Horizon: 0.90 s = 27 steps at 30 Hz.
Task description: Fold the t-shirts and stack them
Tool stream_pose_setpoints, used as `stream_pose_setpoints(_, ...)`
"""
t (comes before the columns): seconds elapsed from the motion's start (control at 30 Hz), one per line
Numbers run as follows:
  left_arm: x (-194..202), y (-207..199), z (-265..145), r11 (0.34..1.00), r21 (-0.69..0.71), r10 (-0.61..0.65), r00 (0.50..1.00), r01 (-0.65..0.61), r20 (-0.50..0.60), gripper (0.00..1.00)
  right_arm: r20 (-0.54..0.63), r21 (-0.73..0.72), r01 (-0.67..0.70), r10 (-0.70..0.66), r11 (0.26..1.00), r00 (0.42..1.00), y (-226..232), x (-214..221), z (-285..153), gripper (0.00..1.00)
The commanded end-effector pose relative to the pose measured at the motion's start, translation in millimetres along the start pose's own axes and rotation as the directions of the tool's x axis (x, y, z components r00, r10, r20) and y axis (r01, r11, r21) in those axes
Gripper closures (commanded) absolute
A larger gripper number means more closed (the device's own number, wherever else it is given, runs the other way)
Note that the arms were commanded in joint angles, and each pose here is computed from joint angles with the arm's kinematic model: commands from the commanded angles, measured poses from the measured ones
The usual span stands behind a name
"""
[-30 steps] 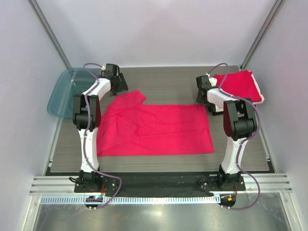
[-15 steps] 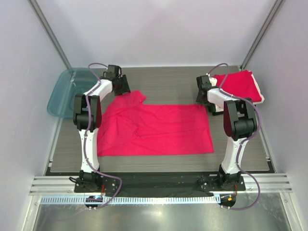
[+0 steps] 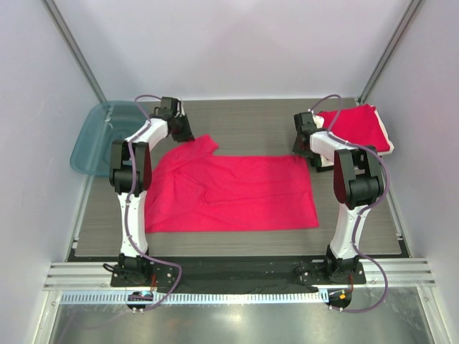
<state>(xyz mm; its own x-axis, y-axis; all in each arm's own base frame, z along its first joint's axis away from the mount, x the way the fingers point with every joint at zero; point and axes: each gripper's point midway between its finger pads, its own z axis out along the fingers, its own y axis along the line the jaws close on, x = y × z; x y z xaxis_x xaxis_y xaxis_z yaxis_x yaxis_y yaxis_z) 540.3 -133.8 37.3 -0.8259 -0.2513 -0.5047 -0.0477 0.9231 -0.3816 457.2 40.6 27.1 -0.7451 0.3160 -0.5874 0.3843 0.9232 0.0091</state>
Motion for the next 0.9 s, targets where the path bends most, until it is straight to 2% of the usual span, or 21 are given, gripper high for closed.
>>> stream_pose_setpoints(0.0,5,-5,2,0.999,0.032,0.026,0.999,-0.026,-0.021,0.82,0.044,-0.029,-0.024,0.025,0.999,0.999,2,-21,-18,0.94)
stream_pose_setpoints(0.03,5,-5,2,0.999,0.032,0.024,0.999,-0.023,-0.025,0.86,0.044,-0.032,-0.027,0.029,0.999,0.999,2,-21,-19,0.94)
stream_pose_setpoints(0.07,2,-7,1,0.999,0.037,0.024,0.999,-0.023,-0.022,0.96,0.044,-0.032,-0.027,0.029,0.999,0.999,2,-21,-19,0.94)
stream_pose_setpoints(0.1,2,-8,1,0.999,0.042,0.021,1.0,-0.02,-0.021,1.0,0.047,-0.029,-0.029,0.03,0.999,0.998,1,-22,-19,0.93)
stream_pose_setpoints(0.2,-6,-13,-7,0.999,0.051,0.011,1.0,-0.011,0.008,1.0,0.047,-0.051,-0.036,0.038,0.998,0.998,6,-24,-23,0.9)
stream_pose_setpoints(0.23,-18,-18,-16,0.998,0.062,0.003,0.998,-0.006,0.057,1.0,0.048,-0.055,-0.035,0.038,0.998,0.998,6,-25,-24,0.88)
stream_pose_setpoints(0.3,-20,-14,-20,0.999,0.051,-0.018,0.996,0.014,0.087,1.0,0.058,-0.059,-0.039,0.043,0.997,0.997,7,-29,-28,0.84)
stream_pose_setpoints(0.5,-46,-14,-42,0.995,0.041,-0.094,0.979,0.088,0.183,1.0,0.082,-0.088,-0.019,0.026,0.996,0.996,20,-36,-35,0.84)
stream_pose_setpoints(0.53,-48,-13,-45,0.995,0.04,-0.095,0.977,0.089,0.192,1.0,0.089,-0.082,-0.009,0.017,0.997,0.996,21,-36,-36,0.82)
stream_pose_setpoints(0.57,-52,-15,-49,0.995,0.043,-0.093,0.975,0.086,0.202,1.0,0.096,-0.066,-0.002,0.008,0.998,0.995,19,-37,-36,0.69)
stream_pose_setpoints(0.67,-54,-13,-52,0.995,0.042,-0.092,0.974,0.086,0.205,1.0,0.111,-0.012,-0.001,0.002,1.0,0.994,9,-37,-34,0.57)
stream_pose_setpoints(0.87,-50,-14,-53,0.995,0.055,-0.091,0.978,0.082,0.19,1.0,0.095,0.032,0.001,-0.004,0.999,0.995,0,-28,-30,0.49)
